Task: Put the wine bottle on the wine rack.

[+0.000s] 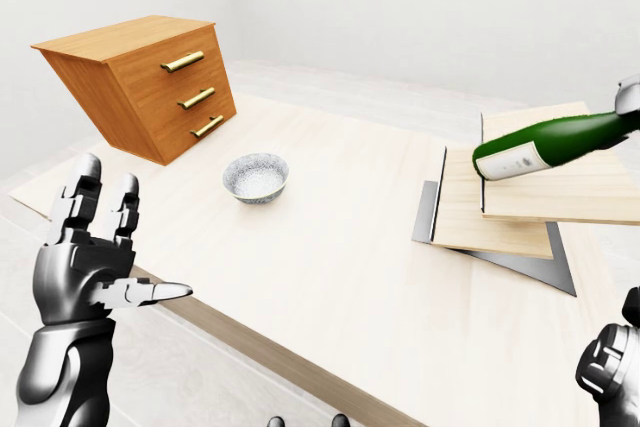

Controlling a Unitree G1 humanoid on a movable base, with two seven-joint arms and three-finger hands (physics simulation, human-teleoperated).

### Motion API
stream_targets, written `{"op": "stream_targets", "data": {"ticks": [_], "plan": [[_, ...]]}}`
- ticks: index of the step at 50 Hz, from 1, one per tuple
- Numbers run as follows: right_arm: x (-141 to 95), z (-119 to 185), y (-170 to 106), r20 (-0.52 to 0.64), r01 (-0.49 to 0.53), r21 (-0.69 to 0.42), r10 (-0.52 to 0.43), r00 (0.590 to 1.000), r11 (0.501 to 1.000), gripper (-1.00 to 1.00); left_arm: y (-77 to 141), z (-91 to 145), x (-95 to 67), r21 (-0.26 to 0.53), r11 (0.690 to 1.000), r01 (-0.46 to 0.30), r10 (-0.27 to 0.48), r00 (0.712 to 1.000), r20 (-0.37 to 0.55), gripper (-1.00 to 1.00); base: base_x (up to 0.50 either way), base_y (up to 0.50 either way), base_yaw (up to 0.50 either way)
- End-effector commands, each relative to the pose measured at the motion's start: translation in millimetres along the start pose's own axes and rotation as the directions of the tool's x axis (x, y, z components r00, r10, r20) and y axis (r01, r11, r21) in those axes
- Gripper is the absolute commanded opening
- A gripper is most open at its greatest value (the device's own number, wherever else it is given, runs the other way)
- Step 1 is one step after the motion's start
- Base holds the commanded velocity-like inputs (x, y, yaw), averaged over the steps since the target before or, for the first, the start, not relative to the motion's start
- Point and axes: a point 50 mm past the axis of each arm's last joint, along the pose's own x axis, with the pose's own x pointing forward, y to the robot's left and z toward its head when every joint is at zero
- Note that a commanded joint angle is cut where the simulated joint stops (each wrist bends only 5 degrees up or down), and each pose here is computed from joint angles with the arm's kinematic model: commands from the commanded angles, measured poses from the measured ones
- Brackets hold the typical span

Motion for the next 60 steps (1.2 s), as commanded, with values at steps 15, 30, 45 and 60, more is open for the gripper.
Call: {"op": "stream_targets", "data": {"ticks": [15,30,45,60], "plan": [[2.9,-32.1,-17.9,-0.166,0.157,-0.035,-0.161,0.973,0.987,-1.00,0.1,0.5,1.0,0.003,1.000,0.002,-0.003,1.000,0.003,1.00,0.00,0.00,0.00],[-10.5,-47.9,-34.8,-0.236,0.238,-0.060,-0.246,0.940,0.969,-1.00,-2.0,6.7,1.5,0.003,1.000,0.002,-0.002,1.000,0.031,1.00,0.00,0.00,0.00],[-26.2,-51.5,-52.0,-0.274,0.271,-0.114,-0.293,0.916,0.956,-1.00,-1.3,8.6,1.5,0.003,1.000,-0.001,0.001,0.999,0.040,1.00,0.00,0.00,0.00],[-37.0,-52.1,-63.5,-0.282,0.309,-0.119,-0.330,0.901,0.944,-1.00,-2.1,10.9,1.6,0.003,1.000,0.000,0.000,0.999,0.050,1.00,0.00,0.00,0.00]]}}
